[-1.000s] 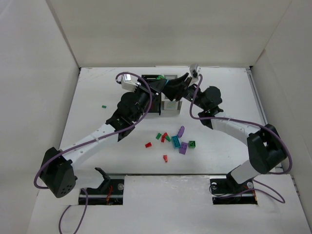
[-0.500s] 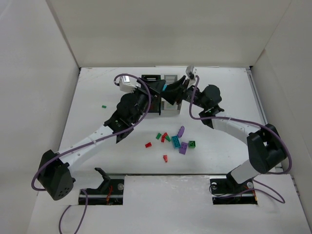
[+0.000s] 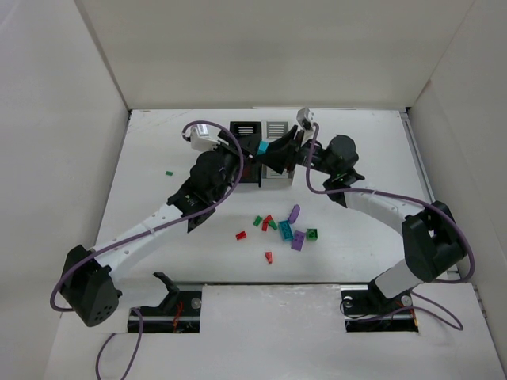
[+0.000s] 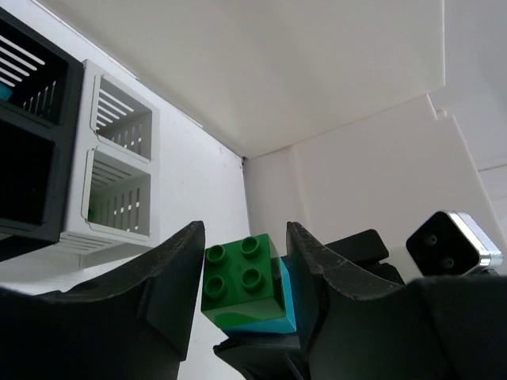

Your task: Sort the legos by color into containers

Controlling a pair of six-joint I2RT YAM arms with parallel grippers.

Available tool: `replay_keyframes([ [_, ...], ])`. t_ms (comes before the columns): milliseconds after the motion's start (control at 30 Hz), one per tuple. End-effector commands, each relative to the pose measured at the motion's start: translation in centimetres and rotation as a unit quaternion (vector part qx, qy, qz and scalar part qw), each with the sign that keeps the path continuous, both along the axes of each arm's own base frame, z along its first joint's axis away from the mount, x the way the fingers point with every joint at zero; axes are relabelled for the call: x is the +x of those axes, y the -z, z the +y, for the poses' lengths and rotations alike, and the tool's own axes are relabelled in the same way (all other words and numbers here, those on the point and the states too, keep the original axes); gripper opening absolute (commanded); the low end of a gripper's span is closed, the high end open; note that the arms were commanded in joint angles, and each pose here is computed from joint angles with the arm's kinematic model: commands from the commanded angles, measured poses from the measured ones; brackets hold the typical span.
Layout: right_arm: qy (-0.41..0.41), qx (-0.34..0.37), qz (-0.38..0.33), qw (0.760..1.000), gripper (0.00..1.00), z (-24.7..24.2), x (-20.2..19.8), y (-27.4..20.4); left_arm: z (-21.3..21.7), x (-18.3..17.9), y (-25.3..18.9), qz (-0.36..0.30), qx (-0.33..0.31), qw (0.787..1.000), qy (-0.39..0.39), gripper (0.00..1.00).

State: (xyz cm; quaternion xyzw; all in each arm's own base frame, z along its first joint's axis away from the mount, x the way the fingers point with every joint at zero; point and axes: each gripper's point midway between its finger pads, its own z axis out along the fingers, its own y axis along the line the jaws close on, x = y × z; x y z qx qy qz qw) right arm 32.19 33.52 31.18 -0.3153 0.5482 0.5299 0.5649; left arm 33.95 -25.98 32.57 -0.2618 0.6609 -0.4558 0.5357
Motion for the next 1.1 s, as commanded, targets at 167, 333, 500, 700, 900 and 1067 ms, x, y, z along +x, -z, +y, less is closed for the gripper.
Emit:
replay_keyframes([
  [167, 0.022, 0.036, -0.061, 0.997, 0.00, -0.9, 0.1, -4.0, -0.5, -0.9, -3.0, -0.027, -0.026, 0.999, 0.028, 0.50],
  [333, 0.021, 0.039, -0.066, 0.997, 0.00, -0.9, 0.1, -4.2, -0.5, -0.9, -2.3, -0.018, -0.025, 0.999, 0.028, 0.45],
  [500, 0.017, 0.039, -0.066, 0.997, 0.00, -0.6, -0.3, -3.9, -0.2, -1.0, -2.7, -0.021, -0.028, 0.999, 0.023, 0.22],
  [700, 0.026, 0.033, -0.050, 0.998, 0.00, -0.7, 0.0, -2.8, 1.2, -0.7, -3.2, -0.017, -0.036, 0.999, -0.013, 0.16],
  [900, 0.050, 0.014, -0.029, 0.998, 0.00, -1.5, -0.1, -1.0, 4.3, 0.5, -3.6, -0.018, -0.029, 0.998, -0.060, 0.13],
  [1067, 0.059, 0.005, -0.014, 0.998, 0.00, -2.1, -0.2, 0.1, 5.8, 1.4, -2.9, -0.003, -0.016, 0.997, -0.082, 0.12],
])
